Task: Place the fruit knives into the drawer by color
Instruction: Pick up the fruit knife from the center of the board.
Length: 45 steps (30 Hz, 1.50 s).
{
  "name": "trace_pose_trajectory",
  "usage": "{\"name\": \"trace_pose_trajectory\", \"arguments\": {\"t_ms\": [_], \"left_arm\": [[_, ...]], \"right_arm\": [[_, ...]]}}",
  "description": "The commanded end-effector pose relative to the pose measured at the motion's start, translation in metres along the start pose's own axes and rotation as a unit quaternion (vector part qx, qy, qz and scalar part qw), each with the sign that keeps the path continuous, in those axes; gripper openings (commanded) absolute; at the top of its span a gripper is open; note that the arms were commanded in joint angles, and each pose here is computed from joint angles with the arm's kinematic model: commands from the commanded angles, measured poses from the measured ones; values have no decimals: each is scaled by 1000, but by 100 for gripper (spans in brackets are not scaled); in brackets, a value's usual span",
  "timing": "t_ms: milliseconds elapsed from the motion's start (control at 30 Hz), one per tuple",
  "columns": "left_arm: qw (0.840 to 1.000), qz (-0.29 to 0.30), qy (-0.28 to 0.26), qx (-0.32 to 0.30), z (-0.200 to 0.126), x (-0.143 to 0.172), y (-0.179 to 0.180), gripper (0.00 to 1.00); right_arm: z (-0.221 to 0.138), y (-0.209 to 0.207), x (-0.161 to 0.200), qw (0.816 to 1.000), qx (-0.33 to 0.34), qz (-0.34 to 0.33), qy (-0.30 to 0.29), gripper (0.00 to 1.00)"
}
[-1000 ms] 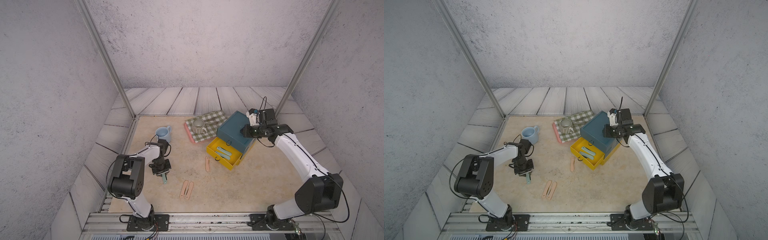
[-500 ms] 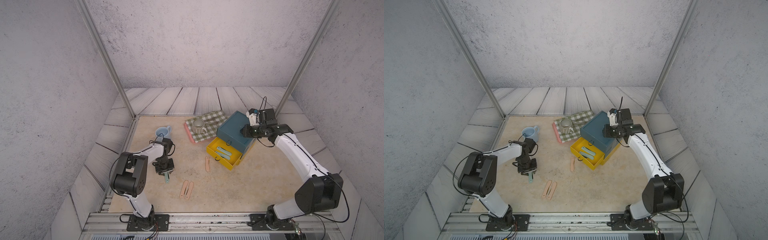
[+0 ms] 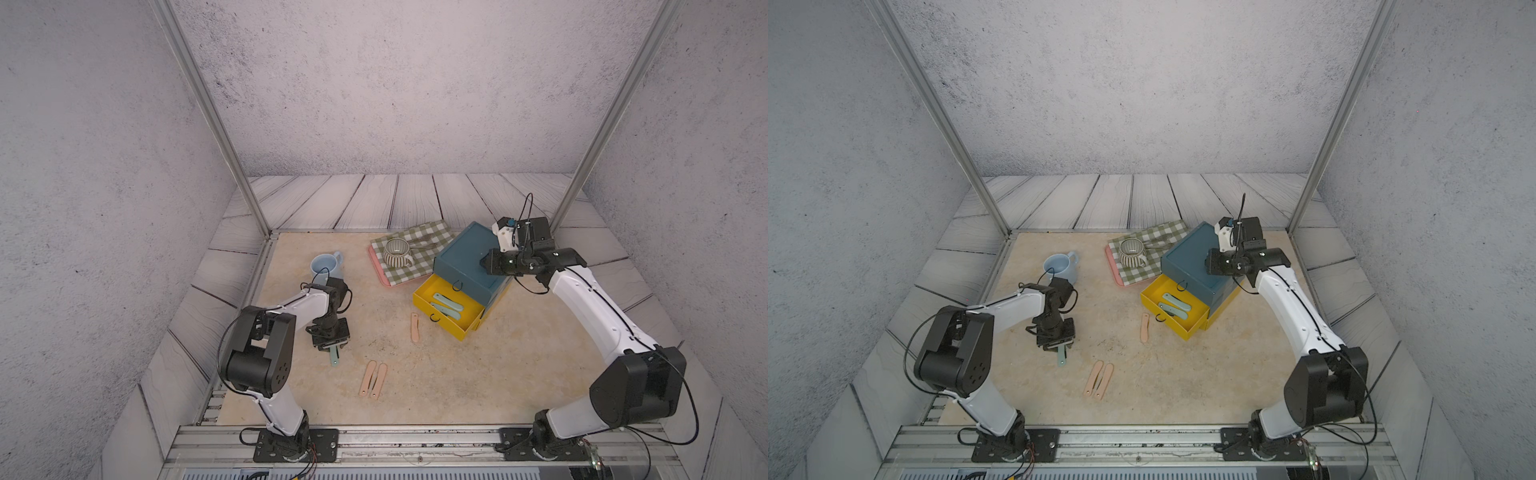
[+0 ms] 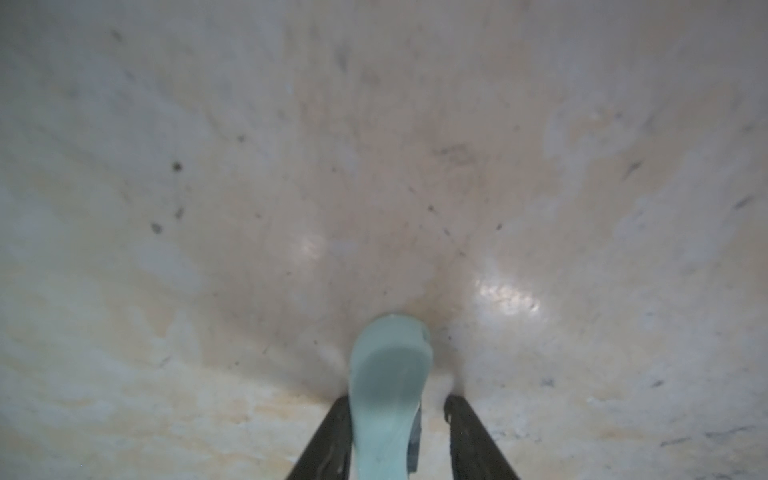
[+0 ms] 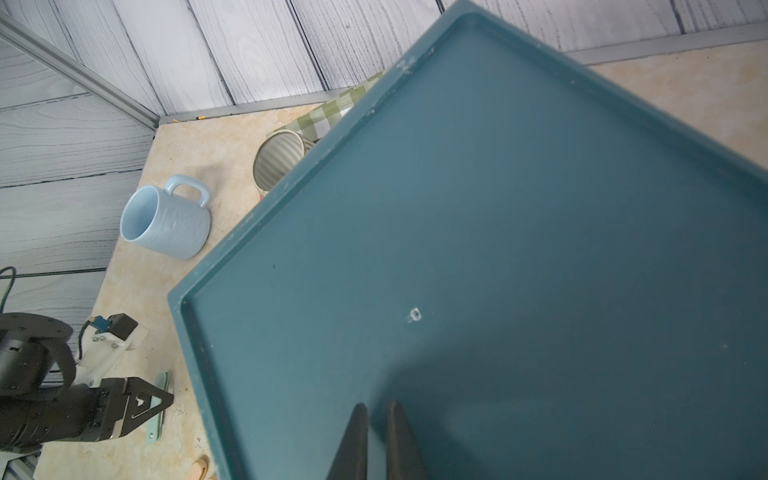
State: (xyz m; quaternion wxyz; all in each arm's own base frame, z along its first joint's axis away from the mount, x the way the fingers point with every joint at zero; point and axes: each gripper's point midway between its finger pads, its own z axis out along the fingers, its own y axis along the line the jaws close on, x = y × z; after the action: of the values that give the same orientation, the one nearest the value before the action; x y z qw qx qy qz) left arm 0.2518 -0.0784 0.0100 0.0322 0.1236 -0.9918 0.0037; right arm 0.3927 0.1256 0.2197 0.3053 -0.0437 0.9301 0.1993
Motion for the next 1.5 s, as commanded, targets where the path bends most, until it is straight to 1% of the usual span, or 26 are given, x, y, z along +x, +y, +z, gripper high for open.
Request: {"name": "trace_pose_trajectory", "arguments": {"t_ms": [0, 233, 433, 567, 700, 867, 1000, 1167, 1467], "left_arm": [[999, 1, 48, -26, 20, 29, 12, 40], [998, -4, 58, -21, 28, 40, 13, 39], [998, -4, 57, -23, 28, 41, 13, 37], [998, -4, 60, -22, 30, 42, 12, 30], [998, -3, 62, -19, 32, 43, 10, 19], [998, -2, 57, -14, 28, 40, 5, 16], [999, 3, 48, -4, 18, 36, -3, 16], [999, 13, 29, 11, -1, 30, -18, 16], [998, 36, -2, 50, -34, 22, -56, 16]], "right_arm": [[27, -47, 133, 961, 86, 71, 252, 13], [28, -47, 134, 961, 85, 74, 251, 13], [28, -47, 134, 962, 85, 74, 250, 13], [29, -47, 134, 961, 85, 75, 252, 14], [29, -47, 134, 961, 85, 74, 251, 13], [29, -47, 134, 961, 84, 75, 252, 14], [30, -47, 134, 961, 85, 75, 252, 14], [31, -48, 135, 961, 84, 75, 253, 14], [31, -47, 134, 961, 84, 74, 252, 13]]}}
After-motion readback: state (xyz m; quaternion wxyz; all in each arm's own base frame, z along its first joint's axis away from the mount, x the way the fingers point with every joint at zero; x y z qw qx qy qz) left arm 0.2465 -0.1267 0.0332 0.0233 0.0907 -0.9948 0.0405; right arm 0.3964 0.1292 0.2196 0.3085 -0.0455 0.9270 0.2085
